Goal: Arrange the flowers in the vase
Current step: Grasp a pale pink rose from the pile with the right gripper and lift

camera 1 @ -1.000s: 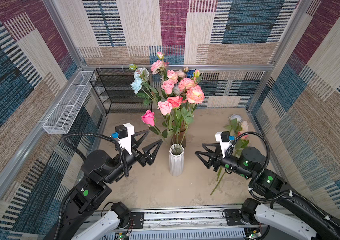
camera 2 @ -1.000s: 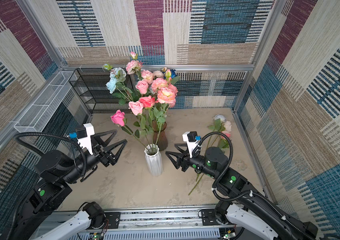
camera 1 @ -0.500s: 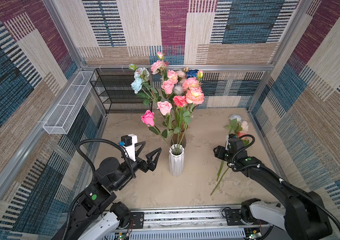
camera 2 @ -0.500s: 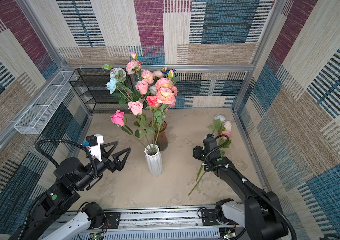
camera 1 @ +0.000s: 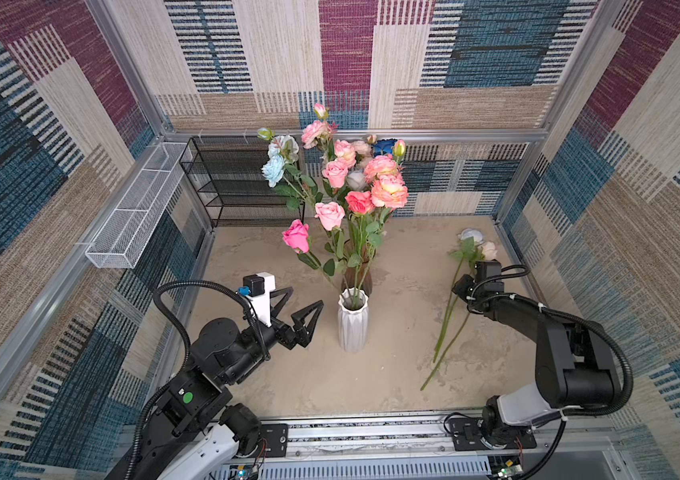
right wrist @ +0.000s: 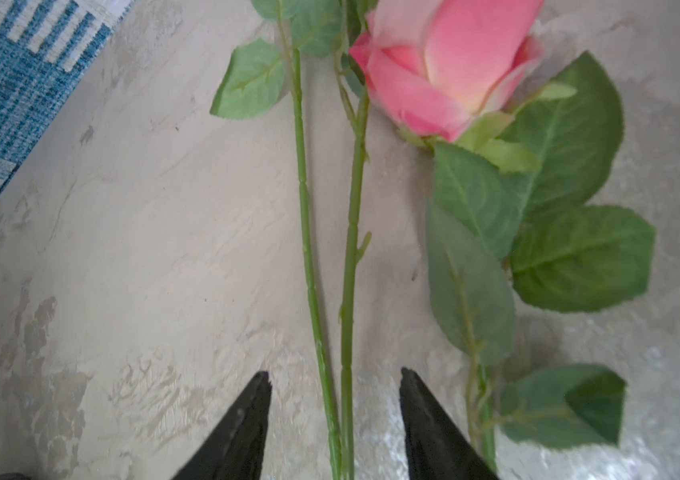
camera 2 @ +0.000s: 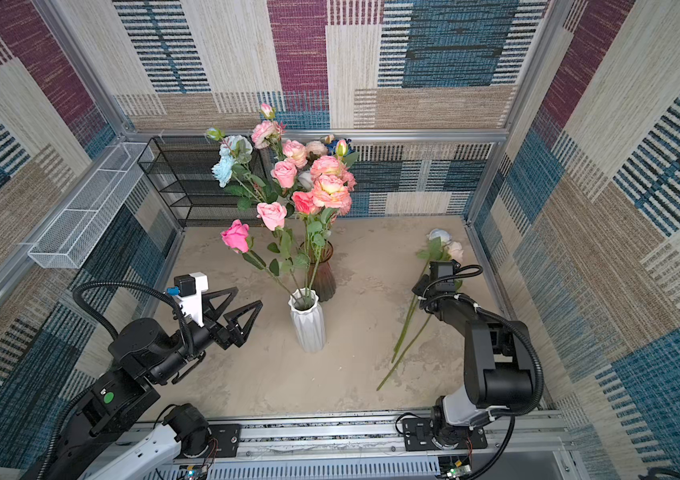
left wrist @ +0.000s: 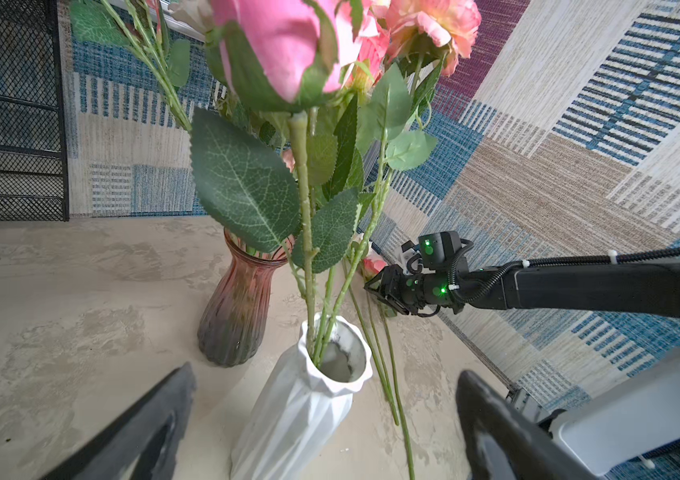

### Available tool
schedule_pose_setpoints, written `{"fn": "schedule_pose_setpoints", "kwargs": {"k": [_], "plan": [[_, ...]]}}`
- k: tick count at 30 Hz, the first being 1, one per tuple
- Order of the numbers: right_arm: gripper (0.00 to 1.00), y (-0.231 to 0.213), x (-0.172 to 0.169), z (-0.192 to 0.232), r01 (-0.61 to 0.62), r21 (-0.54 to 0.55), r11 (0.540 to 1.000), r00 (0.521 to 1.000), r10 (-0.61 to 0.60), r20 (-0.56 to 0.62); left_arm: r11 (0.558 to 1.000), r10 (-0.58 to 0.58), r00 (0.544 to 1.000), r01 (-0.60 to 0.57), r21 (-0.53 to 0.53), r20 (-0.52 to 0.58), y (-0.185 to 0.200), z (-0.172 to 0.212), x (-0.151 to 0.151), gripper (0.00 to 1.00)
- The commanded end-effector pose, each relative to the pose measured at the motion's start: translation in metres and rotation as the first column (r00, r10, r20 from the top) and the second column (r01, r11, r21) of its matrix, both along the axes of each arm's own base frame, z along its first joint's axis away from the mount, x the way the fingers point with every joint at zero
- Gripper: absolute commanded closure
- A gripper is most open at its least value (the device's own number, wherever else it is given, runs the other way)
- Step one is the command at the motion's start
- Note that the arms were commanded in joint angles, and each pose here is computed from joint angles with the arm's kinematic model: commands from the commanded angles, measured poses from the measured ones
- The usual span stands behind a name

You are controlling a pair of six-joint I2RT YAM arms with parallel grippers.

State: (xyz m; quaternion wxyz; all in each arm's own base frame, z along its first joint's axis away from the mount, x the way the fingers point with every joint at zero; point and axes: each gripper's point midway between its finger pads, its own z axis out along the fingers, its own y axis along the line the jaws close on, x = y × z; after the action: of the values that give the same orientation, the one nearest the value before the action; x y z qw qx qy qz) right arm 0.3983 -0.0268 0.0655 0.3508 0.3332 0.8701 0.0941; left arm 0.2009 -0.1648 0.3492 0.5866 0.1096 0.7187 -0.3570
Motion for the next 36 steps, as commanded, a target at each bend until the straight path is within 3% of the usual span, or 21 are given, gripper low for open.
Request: {"fn": "schedule_pose_setpoints", "kwargs": {"k": [1, 9, 17, 19, 29, 32, 36], "plan": [[0.51, -0.009, 0.019, 0.005, 0.033, 0.013, 0.999, 0.999, -0.034, 0.041, 1.000, -0.011, 1.000, 0.011, -0.009, 0.007, -0.001, 0.004, -0.002, 0.01], [0.65, -0.017, 0.036, -0.018, 0.054, 0.018, 0.998, 0.998, -0.054, -0.018, 1.000, -0.005, 1.000, 0.005, 0.000, 0.013, 0.001, 0.005, -0.002, 0.01], [0.95, -0.018, 0.047, -0.005, 0.036, 0.005, 0.999, 0.999, -0.036, 0.014, 1.000, -0.002, 1.000, 0.002, 0.001, 0.015, 0.002, 0.007, -0.003, 0.01], [1.00, -0.018, 0.048, 0.010, 0.030, -0.001, 1.000, 0.998, -0.030, 0.052, 1.000, 0.000, 1.000, 0.000, -0.001, 0.015, 0.002, 0.007, -0.002, 0.01], [1.00, 0.008, 0.028, 0.121, -0.047, -0.045, 0.998, 0.945, 0.059, 0.322, 1.000, 0.015, 1.000, -0.015, -0.002, 0.019, 0.004, 0.010, -0.001, 0.01], [1.00, 0.031, 0.014, 0.168, -0.102, -0.075, 0.992, 0.899, 0.124, 0.421, 1.000, 0.014, 1.000, -0.014, 0.001, 0.020, 0.004, 0.012, -0.001, 0.01], [1.00, 0.065, -0.014, 0.236, -0.191, -0.099, 0.977, 0.798, 0.213, 0.564, 1.000, 0.020, 0.999, -0.020, 0.006, 0.027, 0.006, 0.018, -0.002, 0.01]]}}
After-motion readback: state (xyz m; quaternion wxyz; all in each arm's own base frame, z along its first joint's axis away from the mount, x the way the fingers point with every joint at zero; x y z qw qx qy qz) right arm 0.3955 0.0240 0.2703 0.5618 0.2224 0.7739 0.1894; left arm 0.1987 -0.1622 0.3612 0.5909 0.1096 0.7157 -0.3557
